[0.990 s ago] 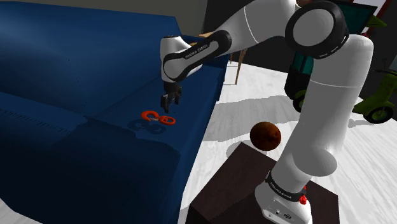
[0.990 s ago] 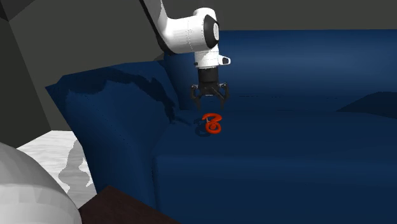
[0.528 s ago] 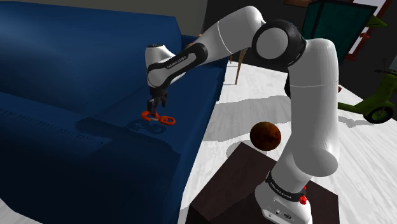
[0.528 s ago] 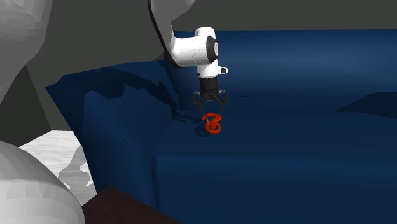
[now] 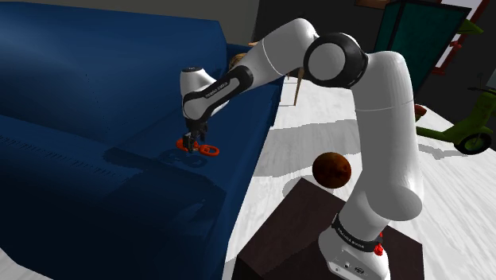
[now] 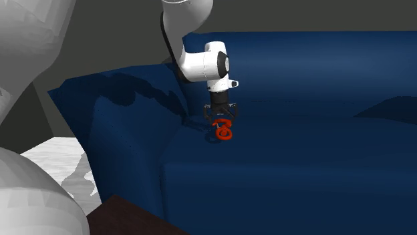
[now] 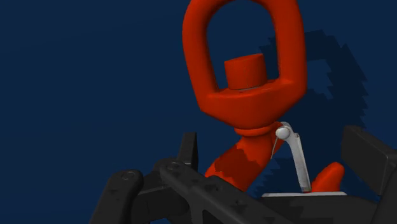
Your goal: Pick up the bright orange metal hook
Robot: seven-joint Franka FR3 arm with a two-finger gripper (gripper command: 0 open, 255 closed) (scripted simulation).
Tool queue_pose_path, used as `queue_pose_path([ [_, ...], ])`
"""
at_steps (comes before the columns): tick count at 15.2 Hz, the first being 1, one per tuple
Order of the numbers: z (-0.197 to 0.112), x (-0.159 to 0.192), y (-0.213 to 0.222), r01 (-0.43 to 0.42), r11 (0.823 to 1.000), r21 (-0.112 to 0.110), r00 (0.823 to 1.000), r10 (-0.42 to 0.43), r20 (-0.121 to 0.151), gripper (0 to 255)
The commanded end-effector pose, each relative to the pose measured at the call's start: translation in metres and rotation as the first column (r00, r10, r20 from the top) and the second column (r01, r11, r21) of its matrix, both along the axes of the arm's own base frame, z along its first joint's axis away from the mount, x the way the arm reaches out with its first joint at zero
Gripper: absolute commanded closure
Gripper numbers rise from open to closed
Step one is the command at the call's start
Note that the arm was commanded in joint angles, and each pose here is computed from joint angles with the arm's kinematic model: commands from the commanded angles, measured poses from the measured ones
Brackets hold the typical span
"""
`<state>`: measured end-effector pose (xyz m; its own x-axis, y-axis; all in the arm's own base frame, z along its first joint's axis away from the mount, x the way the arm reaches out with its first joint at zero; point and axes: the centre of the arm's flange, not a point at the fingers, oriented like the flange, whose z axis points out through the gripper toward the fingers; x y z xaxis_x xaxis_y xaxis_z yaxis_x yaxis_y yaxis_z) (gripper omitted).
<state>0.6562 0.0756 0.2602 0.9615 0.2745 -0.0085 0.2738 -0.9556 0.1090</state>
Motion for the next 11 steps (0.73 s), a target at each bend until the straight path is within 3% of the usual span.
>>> queue_pose_path([
  [1, -0.0043, 0.0009, -0.0002, 0.000, 1.000, 0.000, 1.000, 0.000, 0.000, 0],
  [2, -0.0037, 0.0008, -0.0002, 0.000, 1.000, 0.000, 1.000, 0.000, 0.001, 255],
  [11, -0.0043, 0.0009, -0.0002, 0.000, 1.000, 0.000, 1.000, 0.000, 0.000, 255],
])
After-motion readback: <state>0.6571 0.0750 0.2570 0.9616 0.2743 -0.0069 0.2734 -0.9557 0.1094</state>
